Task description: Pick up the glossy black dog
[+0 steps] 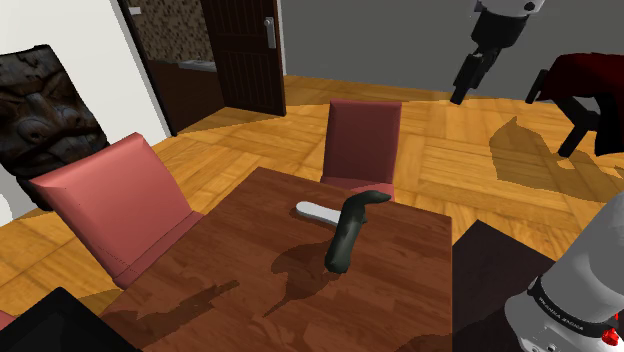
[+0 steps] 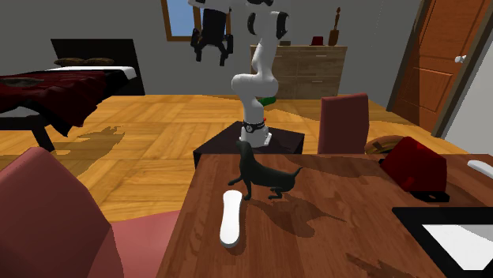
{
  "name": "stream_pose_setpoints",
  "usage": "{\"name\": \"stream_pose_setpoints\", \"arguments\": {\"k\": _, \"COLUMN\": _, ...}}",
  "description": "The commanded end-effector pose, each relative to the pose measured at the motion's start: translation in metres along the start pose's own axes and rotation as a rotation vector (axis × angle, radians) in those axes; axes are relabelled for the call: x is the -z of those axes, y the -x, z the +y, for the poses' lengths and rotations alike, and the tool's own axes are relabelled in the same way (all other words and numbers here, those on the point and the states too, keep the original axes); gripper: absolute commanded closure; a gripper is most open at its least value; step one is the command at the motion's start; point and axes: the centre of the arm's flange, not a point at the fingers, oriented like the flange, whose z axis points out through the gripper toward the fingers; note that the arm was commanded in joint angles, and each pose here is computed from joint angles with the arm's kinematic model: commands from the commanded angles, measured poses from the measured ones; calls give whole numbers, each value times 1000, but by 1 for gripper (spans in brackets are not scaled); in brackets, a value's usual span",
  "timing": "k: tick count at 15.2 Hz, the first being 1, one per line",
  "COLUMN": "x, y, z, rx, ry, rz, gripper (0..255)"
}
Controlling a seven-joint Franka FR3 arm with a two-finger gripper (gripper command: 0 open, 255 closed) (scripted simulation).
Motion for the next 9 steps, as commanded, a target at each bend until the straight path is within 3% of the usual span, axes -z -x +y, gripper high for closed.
{"name": "stream_pose_setpoints", "arguments": {"k": 1, "x": 0, "y": 0, "z": 0, "rx": 0, "ry": 0, "rz": 0, "gripper": 0}}
{"name": "stream_pose_setpoints", "arguments": {"k": 9, "x": -61, "y": 7, "z": -87, "rx": -190, "ry": 24, "rz": -53, "gripper": 0}}
